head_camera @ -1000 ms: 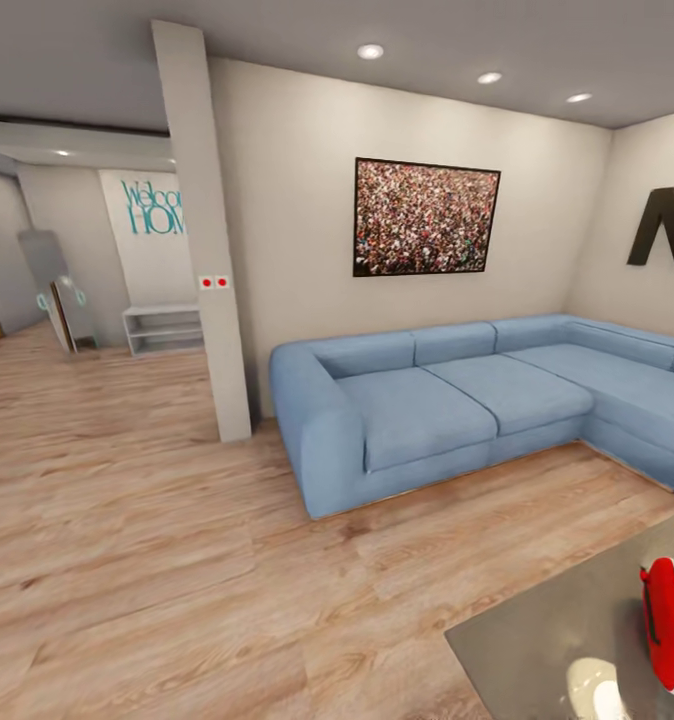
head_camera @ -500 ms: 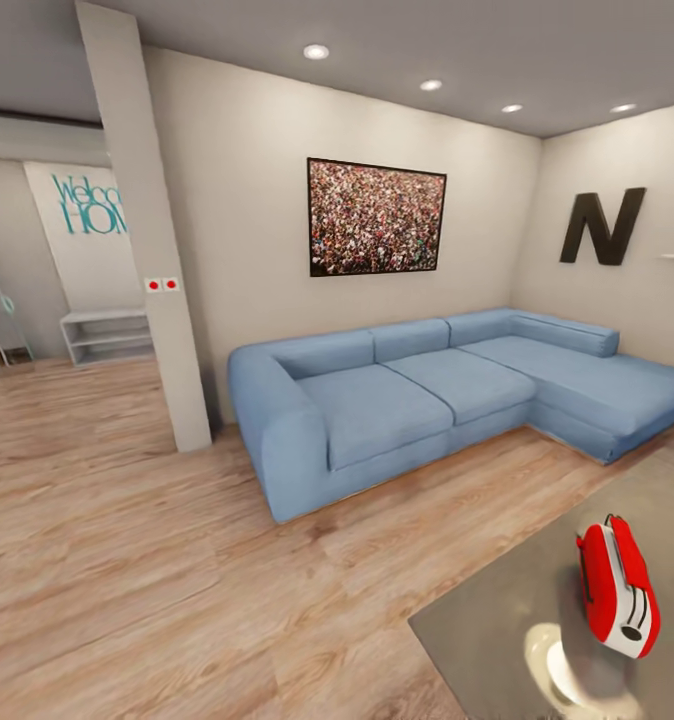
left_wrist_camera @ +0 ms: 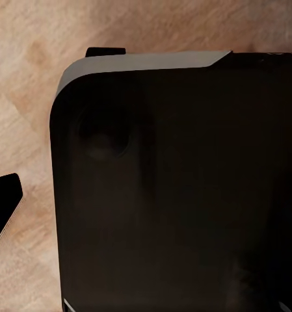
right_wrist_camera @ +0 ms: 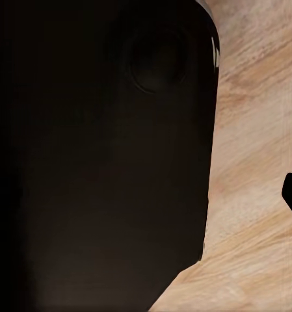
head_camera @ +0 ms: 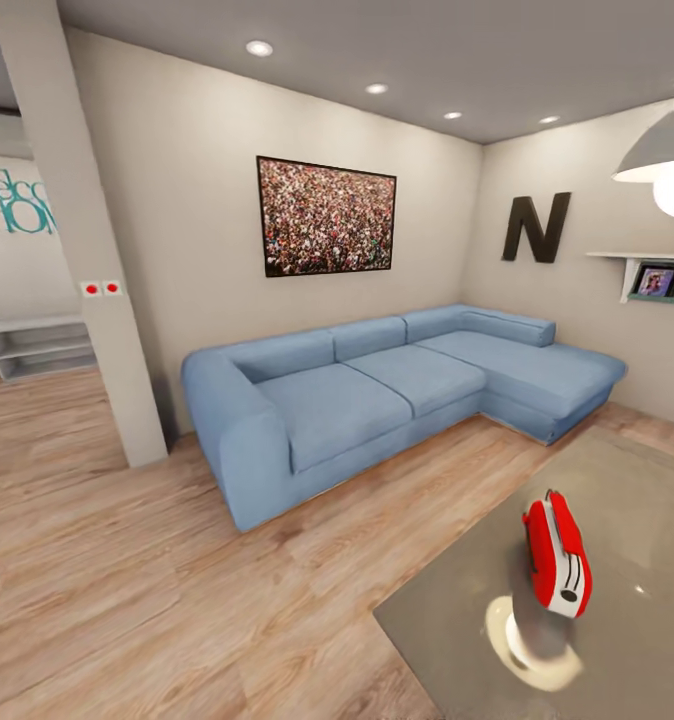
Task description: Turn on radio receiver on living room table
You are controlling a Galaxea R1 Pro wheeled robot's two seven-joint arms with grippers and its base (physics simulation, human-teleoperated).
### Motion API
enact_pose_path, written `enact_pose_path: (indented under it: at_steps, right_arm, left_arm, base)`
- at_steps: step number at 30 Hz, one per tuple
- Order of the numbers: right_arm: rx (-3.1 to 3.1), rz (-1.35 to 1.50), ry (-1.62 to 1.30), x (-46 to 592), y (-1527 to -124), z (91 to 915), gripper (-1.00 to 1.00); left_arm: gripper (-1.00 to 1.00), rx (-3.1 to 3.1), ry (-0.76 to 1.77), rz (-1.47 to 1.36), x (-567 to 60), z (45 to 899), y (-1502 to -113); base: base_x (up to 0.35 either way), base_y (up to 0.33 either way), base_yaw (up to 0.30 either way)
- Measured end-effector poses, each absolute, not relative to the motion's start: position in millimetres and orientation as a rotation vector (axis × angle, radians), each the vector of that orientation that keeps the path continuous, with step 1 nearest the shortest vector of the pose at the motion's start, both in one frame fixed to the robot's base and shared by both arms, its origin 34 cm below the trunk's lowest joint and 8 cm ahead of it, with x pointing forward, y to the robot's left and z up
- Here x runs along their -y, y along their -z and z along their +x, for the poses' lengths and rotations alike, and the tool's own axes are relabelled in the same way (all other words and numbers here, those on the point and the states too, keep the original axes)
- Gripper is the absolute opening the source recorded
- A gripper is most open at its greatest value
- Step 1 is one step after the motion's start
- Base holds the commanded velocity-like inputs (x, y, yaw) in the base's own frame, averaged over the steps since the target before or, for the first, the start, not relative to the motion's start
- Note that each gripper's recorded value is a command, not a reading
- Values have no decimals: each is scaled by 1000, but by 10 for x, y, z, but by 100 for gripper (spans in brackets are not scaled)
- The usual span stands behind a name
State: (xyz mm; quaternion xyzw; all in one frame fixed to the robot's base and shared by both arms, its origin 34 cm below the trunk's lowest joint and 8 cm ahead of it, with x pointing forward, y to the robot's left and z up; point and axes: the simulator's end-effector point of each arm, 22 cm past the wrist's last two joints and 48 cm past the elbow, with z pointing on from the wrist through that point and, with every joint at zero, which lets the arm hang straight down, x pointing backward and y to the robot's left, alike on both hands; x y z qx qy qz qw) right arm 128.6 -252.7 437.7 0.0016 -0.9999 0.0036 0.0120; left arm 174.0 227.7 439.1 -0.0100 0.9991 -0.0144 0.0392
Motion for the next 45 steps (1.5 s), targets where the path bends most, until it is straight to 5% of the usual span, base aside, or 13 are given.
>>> enact_pose_path:
  at_steps: [20,45]
  right_arm:
    - [3118,5,-12,2528,-4377,1286,100]
    - [3117,5,-10,2525,-4377,1284,100]
  left_arm:
    - [100,-3068,45,-31,-2275,1729,-4390]
    - [100,-3064,45,-30,-2275,1737,-4391]
  base:
    - [8,0,-279]
    - [241,0,-225]
